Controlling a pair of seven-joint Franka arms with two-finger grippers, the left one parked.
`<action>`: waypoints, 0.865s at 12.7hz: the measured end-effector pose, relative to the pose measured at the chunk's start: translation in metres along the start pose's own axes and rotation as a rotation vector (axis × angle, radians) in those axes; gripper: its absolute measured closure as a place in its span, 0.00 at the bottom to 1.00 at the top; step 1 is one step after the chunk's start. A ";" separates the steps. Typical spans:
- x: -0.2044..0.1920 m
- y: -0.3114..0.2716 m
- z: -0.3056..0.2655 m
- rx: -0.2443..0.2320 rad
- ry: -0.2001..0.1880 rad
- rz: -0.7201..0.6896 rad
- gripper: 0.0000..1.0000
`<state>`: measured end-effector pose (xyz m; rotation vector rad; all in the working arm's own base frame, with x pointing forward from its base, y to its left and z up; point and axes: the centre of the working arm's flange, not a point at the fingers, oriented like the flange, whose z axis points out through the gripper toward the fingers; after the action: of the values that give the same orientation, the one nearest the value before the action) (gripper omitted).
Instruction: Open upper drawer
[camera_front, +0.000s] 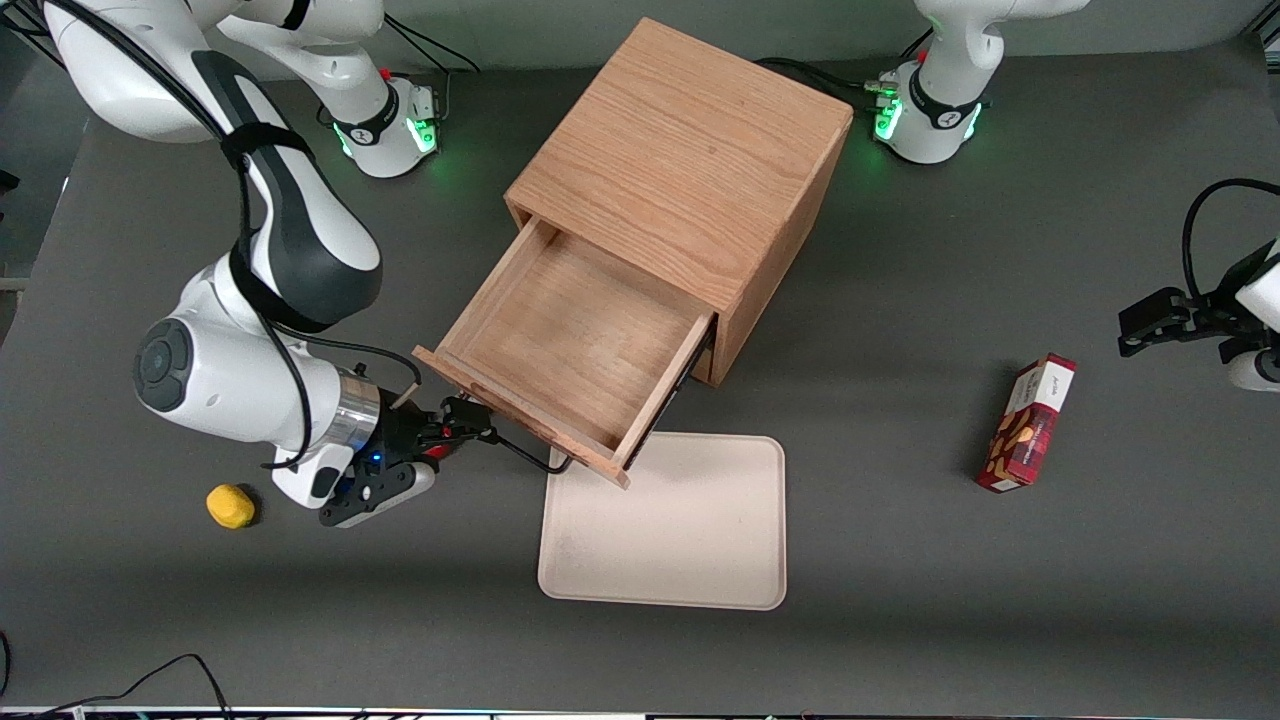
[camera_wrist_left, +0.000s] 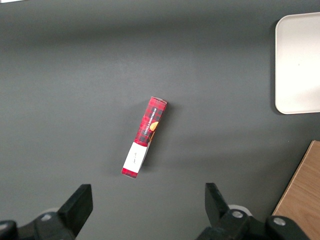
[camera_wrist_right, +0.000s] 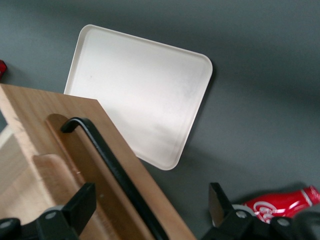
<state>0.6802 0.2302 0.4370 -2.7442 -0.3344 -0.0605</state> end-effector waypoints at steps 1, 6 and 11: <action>0.000 0.001 -0.010 -0.001 -0.007 0.017 0.00; -0.020 0.064 -0.108 -0.145 -0.007 0.119 0.00; -0.077 0.106 -0.234 -0.326 0.031 0.295 0.00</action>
<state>0.6309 0.0311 0.6094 -3.0787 0.1017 -0.0863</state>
